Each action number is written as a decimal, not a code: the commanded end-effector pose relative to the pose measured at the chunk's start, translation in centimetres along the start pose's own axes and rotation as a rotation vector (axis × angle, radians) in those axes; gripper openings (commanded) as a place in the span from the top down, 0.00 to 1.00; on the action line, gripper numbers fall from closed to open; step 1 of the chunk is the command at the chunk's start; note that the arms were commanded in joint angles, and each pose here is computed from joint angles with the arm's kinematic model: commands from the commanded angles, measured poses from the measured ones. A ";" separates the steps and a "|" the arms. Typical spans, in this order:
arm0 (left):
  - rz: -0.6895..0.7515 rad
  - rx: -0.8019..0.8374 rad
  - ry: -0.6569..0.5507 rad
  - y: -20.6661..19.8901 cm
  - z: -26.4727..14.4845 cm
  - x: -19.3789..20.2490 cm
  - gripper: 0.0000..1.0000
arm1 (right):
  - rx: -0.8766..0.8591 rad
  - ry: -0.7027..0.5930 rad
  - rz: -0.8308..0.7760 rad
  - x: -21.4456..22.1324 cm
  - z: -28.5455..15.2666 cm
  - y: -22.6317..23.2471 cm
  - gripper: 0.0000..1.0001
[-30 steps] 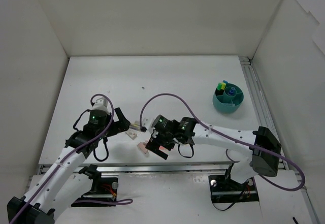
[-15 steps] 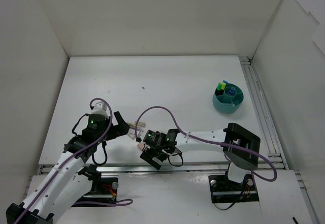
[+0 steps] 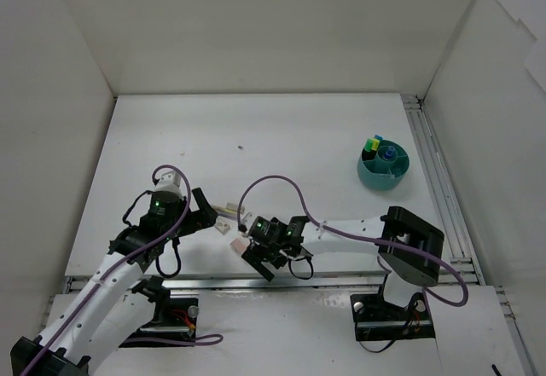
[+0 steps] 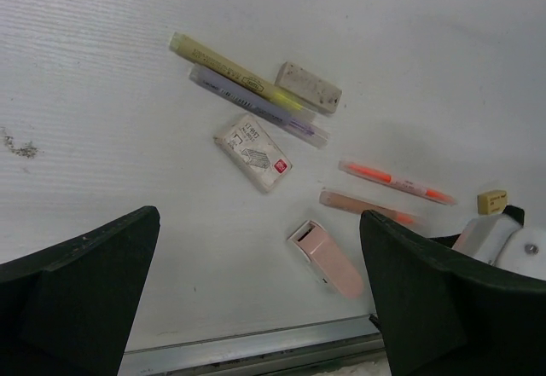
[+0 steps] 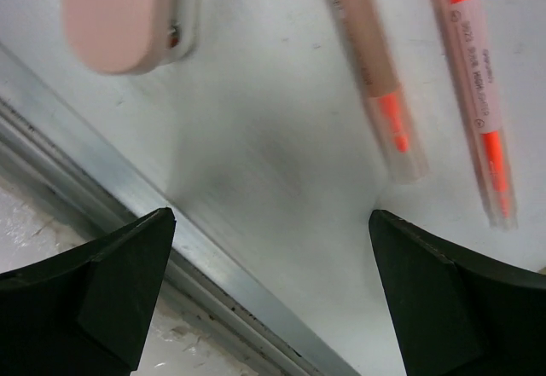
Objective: Sort the stationery into containers
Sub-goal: Pick up the pen from the center of the board, then place the pen in the storage box, then pick up the pen from the center of the board.
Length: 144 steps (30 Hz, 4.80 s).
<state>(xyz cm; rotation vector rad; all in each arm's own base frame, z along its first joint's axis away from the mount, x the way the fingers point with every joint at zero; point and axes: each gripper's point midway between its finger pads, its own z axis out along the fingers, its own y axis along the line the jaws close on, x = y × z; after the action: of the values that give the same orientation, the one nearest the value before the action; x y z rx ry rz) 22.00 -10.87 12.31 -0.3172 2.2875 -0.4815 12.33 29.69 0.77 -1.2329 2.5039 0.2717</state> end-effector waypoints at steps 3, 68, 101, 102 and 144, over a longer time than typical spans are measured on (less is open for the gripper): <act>0.017 -0.021 -0.061 -0.5 -0.5 -2.2 0.01 | 0.109 -0.018 0.131 -0.8 0.1 -4.6 0.05; 0.325 0.045 -0.116 -5.9 1.4 -9.1 0.00 | 0.586 0.895 -0.989 -1.0 -24.8 -38.6 1.00; 0.834 0.347 0.102 -15.0 7.3 -2.6 0.00 | 0.586 0.576 -0.862 -3.9 -22.2 -37.4 0.37; 0.842 0.351 0.101 -15.2 7.2 -2.4 0.01 | 0.597 0.520 -0.841 -4.9 -22.4 -37.0 0.33; 0.169 0.003 -0.211 -1.8 -3.7 -2.6 0.00 | 0.001 -0.010 -0.209 -11.3 0.6 -15.2 0.36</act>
<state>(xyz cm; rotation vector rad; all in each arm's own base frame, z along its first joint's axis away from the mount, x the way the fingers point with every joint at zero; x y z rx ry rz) 20.39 -10.68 16.42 -0.1178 2.1117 -0.3531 30.47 28.04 3.31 -1.5319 2.3507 0.1968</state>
